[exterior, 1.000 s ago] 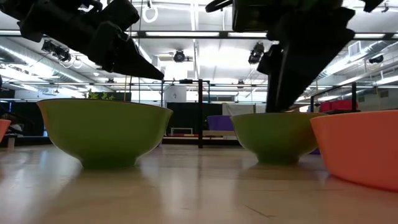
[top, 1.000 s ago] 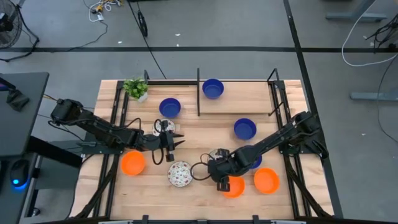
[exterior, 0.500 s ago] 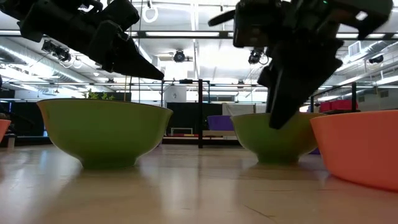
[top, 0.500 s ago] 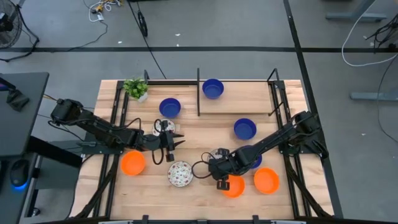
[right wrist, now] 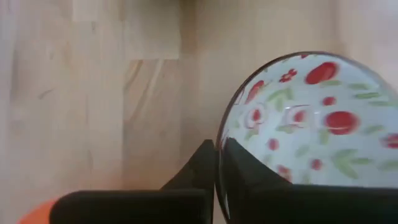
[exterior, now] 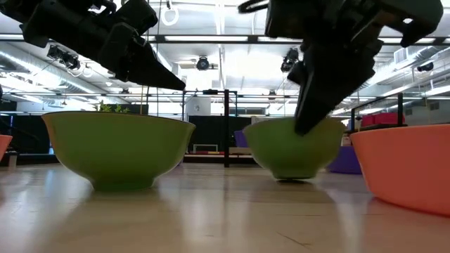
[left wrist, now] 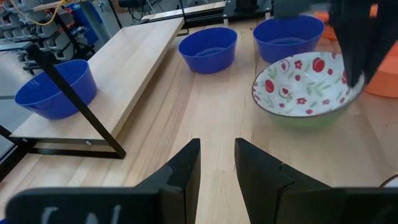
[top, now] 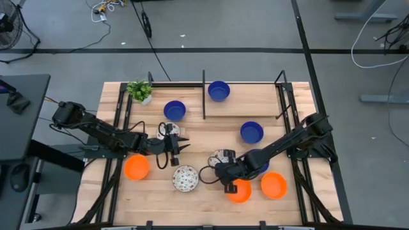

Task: Pick & Place Mini bowls
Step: Put the white patterned bowl on the shelf

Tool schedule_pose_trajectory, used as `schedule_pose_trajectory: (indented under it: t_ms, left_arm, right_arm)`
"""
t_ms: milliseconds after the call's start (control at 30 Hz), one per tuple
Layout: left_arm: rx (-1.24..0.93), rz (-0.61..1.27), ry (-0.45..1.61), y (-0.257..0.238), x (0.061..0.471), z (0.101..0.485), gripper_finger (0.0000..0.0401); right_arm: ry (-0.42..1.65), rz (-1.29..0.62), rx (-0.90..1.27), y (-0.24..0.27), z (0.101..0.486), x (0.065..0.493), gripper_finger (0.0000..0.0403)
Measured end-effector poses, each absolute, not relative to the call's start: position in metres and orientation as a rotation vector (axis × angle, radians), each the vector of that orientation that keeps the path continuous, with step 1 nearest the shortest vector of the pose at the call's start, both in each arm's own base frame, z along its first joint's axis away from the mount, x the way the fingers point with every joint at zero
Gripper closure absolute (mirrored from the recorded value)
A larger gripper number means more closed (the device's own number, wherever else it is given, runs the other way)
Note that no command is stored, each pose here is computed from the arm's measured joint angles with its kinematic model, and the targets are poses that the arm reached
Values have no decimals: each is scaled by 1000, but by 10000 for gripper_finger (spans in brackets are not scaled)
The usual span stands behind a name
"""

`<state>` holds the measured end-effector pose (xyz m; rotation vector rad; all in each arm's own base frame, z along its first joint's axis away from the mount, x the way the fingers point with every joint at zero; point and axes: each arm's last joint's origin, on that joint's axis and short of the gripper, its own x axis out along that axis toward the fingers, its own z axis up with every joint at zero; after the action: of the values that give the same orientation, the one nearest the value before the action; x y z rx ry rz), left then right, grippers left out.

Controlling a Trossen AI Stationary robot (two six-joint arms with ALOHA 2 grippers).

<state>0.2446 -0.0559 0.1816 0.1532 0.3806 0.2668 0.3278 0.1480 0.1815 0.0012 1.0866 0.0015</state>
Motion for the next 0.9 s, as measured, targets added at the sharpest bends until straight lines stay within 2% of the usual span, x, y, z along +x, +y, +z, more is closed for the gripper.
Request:
schedule_pose_trajectory:
  t_ms: [233, 467, 667, 900]
  left_arm:
    - [151, 267, 380, -56, 245, 182, 298]
    - [148, 267, 379, -56, 245, 182, 298]
    - [148, 261, 383, -56, 245, 181, 298]
    - [145, 242, 388, -57, 245, 181, 298]
  right_arm:
    - [1004, -117, -58, 123, 242, 301, 399]
    - [1079, -351, -164, 39, 278, 276, 400]
    - [1088, -525, -129, -50, 268, 246, 401]
    - [1124, -746, -1, -117, 237, 198, 401]
